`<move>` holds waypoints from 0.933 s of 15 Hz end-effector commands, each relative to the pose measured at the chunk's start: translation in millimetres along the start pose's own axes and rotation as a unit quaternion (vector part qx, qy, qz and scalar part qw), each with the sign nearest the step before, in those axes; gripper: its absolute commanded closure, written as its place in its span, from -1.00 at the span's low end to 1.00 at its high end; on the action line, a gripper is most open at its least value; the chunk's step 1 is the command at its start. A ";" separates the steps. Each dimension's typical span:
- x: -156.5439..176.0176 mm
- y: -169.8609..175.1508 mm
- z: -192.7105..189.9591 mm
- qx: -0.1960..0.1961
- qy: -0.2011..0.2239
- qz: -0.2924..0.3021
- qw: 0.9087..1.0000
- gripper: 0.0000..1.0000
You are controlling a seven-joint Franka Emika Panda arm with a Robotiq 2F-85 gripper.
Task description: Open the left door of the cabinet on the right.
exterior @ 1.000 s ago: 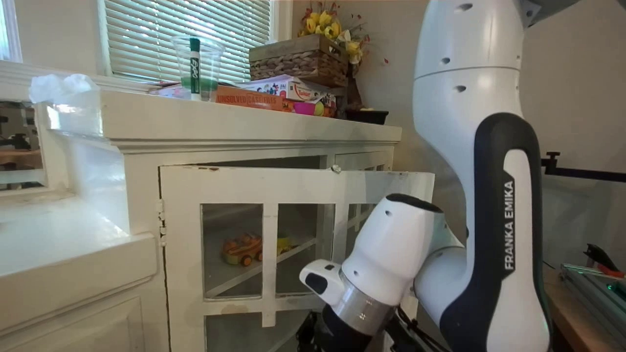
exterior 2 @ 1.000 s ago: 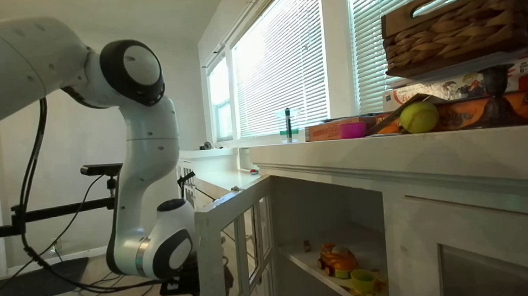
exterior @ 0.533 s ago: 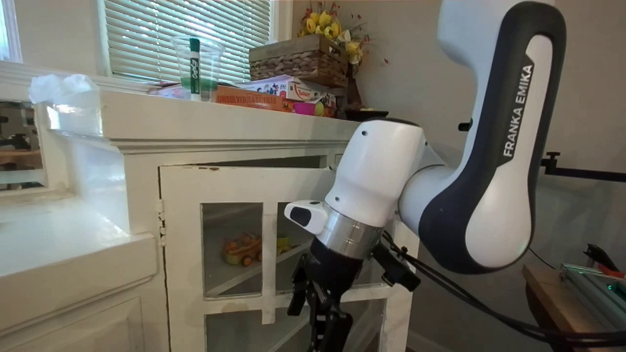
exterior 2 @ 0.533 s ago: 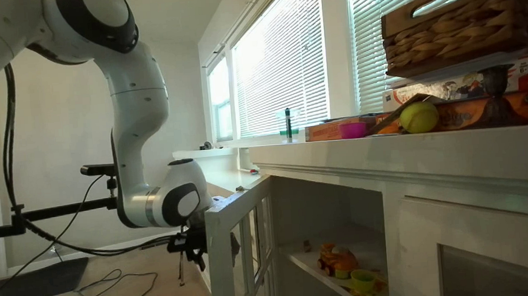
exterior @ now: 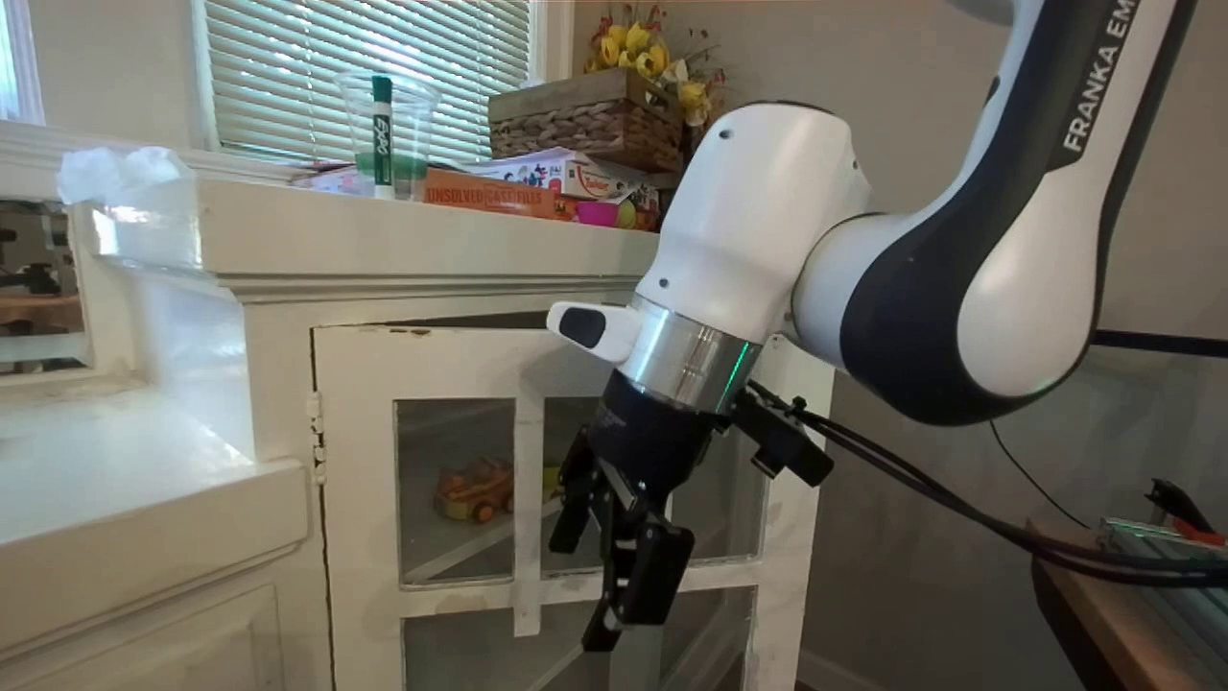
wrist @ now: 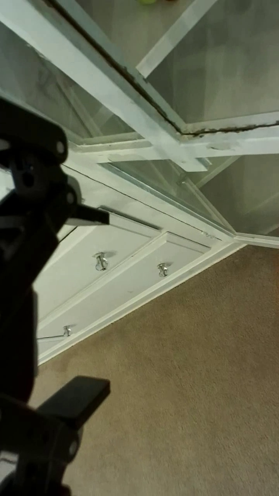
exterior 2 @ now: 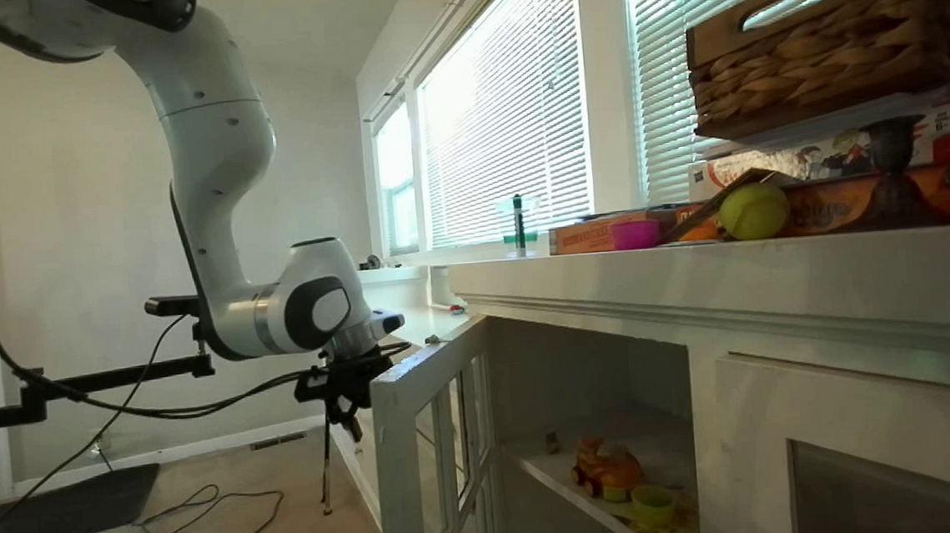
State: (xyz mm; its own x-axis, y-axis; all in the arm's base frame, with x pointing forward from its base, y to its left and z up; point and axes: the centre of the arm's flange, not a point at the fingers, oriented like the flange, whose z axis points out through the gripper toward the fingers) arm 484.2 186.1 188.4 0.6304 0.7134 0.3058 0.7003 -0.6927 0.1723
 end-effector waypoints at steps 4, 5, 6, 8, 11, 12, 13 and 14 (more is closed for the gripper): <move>21.5 10.9 -102.7 -0.011 0.019 0.000 1.000 -1.00; 26.1 13.4 -116.7 -0.015 0.025 0.003 1.000 -1.00; 30.5 16.6 -130.1 -0.019 0.028 0.006 0.999 -1.00; 36.9 25.3 -154.4 -0.029 0.036 0.018 0.999 -1.00; 41.9 46.1 -186.9 -0.043 0.047 0.048 0.997 -1.00; 44.1 54.4 -198.0 -0.047 0.050 0.061 0.996 -1.00; 44.6 64.4 -207.8 -0.052 0.055 0.077 0.994 -1.00; 44.4 76.5 -218.9 -0.060 0.062 0.095 0.992 -1.00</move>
State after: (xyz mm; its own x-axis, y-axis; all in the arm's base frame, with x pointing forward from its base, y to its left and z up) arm 486.9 163.0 383.0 0.6540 0.6240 0.4277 0.5919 -0.7742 0.2244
